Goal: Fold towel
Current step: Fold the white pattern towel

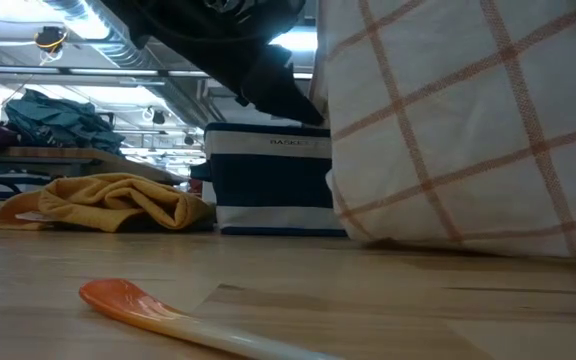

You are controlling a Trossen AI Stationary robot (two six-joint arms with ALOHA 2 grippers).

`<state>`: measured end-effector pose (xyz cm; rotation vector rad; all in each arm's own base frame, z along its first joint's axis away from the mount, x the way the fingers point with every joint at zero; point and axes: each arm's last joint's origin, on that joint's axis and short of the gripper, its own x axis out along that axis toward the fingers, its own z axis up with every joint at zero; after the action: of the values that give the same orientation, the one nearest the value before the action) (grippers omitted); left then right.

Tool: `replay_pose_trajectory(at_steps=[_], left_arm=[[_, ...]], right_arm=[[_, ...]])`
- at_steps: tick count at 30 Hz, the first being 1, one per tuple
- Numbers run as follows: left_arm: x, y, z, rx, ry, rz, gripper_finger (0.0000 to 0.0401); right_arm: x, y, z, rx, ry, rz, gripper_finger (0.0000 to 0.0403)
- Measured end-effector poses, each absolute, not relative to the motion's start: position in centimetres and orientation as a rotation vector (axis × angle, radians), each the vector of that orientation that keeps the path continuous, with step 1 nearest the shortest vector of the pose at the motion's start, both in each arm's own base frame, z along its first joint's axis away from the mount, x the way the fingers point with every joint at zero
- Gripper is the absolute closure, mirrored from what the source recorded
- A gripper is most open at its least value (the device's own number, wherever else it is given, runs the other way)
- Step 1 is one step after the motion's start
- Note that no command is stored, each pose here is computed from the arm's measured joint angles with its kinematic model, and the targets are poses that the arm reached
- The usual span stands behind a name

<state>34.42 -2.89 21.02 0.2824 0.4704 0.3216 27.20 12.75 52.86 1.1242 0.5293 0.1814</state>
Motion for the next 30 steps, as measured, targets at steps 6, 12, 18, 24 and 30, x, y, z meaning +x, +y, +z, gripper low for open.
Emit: replay_pose_trajectory(at_steps=[6,12,18,24,30], left_arm=[[34.6,-3.2,21.5,0.319,0.428,0.308,0.0393],[33.1,-4.6,23.1,0.418,0.447,0.277,0.0398],[29.1,-5.8,28.4,0.514,0.370,0.355,0.0399],[23.6,-5.5,34.9,0.458,0.141,0.400,0.0400],[18.8,-4.6,39.7,0.292,-0.142,0.410,0.0400]], right_arm=[[27.2,12.7,52.9,1.090,0.512,0.174,0.0402],[27.4,12.4,52.9,1.011,0.428,0.098,0.0402],[27.2,12.1,53.2,0.967,0.373,0.042,0.0402],[27.0,11.6,54.4,0.888,0.227,0.001,0.0402],[26.6,11.2,56.7,0.784,-0.001,0.031,0.0402]])
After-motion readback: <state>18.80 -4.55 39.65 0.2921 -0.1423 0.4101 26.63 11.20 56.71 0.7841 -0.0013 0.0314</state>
